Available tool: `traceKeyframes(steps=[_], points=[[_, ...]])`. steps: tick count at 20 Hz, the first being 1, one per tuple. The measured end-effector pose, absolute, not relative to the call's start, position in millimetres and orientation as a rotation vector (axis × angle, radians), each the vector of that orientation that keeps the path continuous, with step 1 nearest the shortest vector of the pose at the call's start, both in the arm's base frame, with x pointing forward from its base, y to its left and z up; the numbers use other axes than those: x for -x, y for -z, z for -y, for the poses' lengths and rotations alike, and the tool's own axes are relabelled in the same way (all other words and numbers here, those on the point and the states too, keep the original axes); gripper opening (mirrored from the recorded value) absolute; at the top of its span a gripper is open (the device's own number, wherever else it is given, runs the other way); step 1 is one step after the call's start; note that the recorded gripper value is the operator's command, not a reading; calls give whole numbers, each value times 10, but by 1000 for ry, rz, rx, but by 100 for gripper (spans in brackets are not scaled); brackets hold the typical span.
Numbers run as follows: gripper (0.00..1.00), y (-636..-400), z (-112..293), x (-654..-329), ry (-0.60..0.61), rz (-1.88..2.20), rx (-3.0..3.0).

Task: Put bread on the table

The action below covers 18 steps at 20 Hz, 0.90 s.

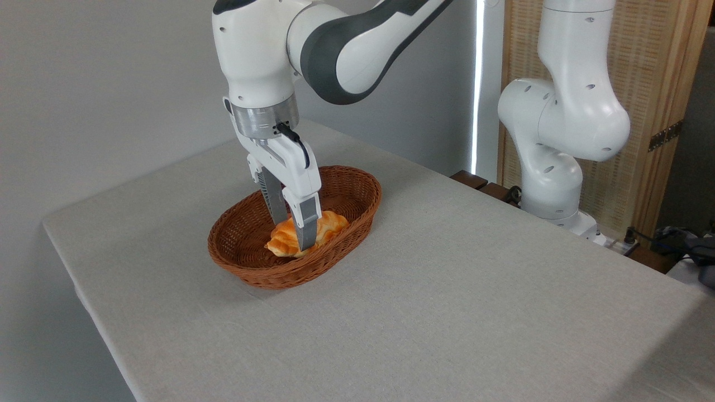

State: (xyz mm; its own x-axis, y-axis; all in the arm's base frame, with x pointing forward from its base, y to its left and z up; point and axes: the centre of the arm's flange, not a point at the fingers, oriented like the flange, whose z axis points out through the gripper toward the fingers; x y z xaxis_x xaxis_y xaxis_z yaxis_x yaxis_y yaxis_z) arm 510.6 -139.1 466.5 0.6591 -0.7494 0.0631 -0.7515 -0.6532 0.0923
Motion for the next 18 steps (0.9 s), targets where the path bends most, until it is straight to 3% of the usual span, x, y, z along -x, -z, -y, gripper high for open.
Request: traceKeyframes(steps=[7, 8, 11, 13, 18], points=[[100, -4633, 1423, -5107, -26, 1237, -2745], [96, -4623, 1428, -5109, -24, 1238, -2744], [54, -4595, 1429, -5120, -21, 1237, -2743], [34, -4585, 1428, -5124, -19, 1237, -2743], [34, -4580, 1425, -5126, -18, 1239, -2742]])
